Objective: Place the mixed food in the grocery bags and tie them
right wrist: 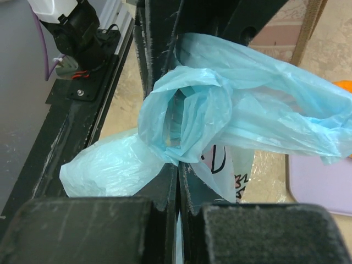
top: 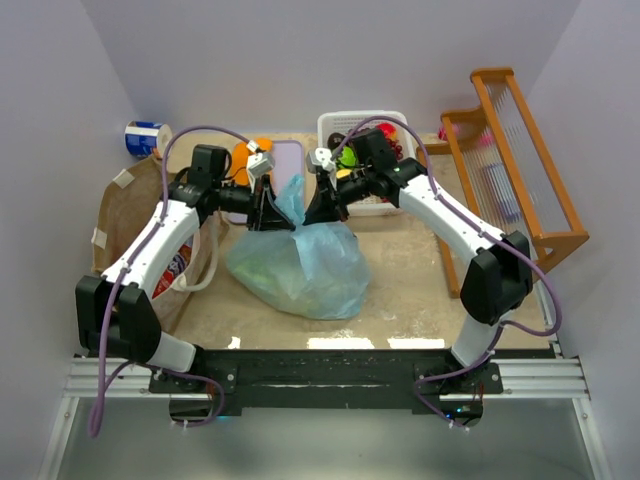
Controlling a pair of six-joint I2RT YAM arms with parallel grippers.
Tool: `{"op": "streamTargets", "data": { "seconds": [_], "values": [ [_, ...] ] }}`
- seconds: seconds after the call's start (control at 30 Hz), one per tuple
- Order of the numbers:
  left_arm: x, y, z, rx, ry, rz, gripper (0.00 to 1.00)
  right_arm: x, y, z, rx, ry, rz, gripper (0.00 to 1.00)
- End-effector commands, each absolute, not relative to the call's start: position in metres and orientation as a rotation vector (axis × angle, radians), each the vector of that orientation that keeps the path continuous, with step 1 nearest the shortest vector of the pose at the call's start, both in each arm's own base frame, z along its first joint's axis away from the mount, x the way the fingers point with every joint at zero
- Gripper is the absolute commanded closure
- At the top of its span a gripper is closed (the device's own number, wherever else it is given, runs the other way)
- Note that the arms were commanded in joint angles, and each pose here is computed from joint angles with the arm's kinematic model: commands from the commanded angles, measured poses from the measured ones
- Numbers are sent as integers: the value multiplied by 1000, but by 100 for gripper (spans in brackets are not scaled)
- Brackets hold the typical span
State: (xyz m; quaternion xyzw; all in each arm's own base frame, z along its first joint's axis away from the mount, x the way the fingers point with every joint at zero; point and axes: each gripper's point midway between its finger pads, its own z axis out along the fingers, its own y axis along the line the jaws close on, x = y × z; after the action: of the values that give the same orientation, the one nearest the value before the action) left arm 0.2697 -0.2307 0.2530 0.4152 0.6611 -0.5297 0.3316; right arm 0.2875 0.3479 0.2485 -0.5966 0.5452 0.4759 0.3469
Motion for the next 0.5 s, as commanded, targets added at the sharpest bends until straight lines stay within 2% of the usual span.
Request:
{"op": "streamTargets", "data": {
  "seconds": [0.0,0.03,0.07,0.13,0.17,0.2,0.27,0.3,0.33,0.37,0.4,0.47],
  "values": [
    [270,-237,261,1099,1656,-1435,90,289,348,267,-1565,1364,1173,100],
    [270,-237,262,1098,1647,-1442,99,289,346,270,-1562,1365,1161,100],
    [271,-238,261,1096,1641,-1438,100,289,346,272,-1556,1363,1161,100],
    [270,-238,264,1102,1625,-1418,100,287,347,278,-1522,1390,1197,90],
    [270,-238,263,1097,1620,-1411,100,288,347,282,-1485,1428,1221,82],
    [268,-238,267,1096,1605,-1384,100,289,347,284,-1451,1451,1241,65],
    [269,-237,268,1089,1585,-1355,100,291,346,305,-1355,1452,1280,53],
    [267,-236,271,1093,1575,-1344,100,289,344,301,-1311,1479,1309,29],
    [267,-236,270,1094,1574,-1340,100,290,343,308,-1269,1469,1322,23],
    [266,-236,271,1097,1567,-1336,100,293,338,338,-1184,1414,1334,21],
    [265,-237,271,1100,1565,-1332,100,295,335,334,-1127,1437,1352,18],
    [264,-240,270,1107,1566,-1332,100,303,329,361,-998,1417,1339,15]
  ]
}}
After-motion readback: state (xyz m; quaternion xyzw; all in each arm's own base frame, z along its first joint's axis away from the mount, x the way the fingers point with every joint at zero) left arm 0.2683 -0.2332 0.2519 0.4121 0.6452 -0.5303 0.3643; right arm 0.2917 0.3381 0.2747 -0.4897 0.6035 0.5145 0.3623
